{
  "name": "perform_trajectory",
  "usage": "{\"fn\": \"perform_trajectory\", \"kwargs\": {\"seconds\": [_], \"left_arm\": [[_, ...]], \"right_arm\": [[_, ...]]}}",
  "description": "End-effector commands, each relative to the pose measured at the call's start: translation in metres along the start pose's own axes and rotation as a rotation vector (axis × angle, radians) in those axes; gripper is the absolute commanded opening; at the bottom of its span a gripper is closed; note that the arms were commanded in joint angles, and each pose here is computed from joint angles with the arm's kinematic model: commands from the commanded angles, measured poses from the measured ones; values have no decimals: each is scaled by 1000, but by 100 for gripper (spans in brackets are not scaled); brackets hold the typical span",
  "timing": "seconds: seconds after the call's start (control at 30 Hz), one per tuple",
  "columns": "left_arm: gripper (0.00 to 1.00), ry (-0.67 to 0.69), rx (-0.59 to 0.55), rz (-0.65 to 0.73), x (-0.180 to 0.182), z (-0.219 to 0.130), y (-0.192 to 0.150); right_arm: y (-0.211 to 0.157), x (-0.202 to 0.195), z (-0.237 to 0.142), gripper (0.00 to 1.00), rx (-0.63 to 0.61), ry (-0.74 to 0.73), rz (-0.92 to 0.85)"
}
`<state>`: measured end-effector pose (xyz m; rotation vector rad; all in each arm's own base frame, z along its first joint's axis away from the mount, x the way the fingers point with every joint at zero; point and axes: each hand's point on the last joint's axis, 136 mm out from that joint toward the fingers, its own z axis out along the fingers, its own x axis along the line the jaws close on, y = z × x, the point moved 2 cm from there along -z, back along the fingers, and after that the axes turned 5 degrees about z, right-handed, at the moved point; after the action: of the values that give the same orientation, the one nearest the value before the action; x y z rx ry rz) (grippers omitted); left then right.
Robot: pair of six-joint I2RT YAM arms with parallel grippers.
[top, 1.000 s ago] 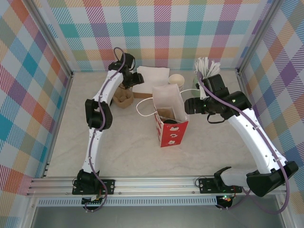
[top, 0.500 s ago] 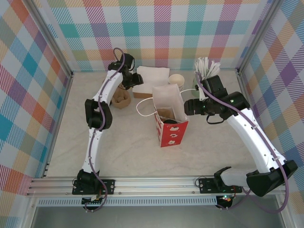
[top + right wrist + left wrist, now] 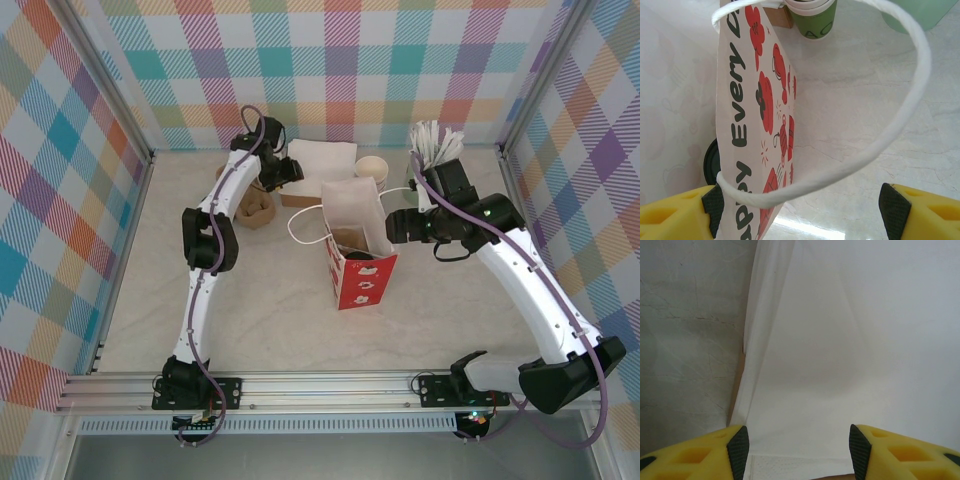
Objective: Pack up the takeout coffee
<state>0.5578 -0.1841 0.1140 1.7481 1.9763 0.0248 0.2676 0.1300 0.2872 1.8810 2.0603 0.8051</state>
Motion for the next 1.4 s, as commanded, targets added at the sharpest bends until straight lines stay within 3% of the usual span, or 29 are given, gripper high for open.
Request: {"fn": "perform_trajectory", "kwargs": {"seconds": [0.0,0.23,0.67,1.37], "left_arm": [[58,9,12,-9,1,4,-3],[63,37,9,-3,4,4,-3],[64,126,-29,81,4,-6,-3],[51,304,3,188,10,17,-25]], "right_arm": [[-1,-1,2,83,-1,6,0],[-1,-1,2,83,2,5,-1],[-3,0,6,83,15,12,3],[2,-1,-4,82,-37,11,3]]}}
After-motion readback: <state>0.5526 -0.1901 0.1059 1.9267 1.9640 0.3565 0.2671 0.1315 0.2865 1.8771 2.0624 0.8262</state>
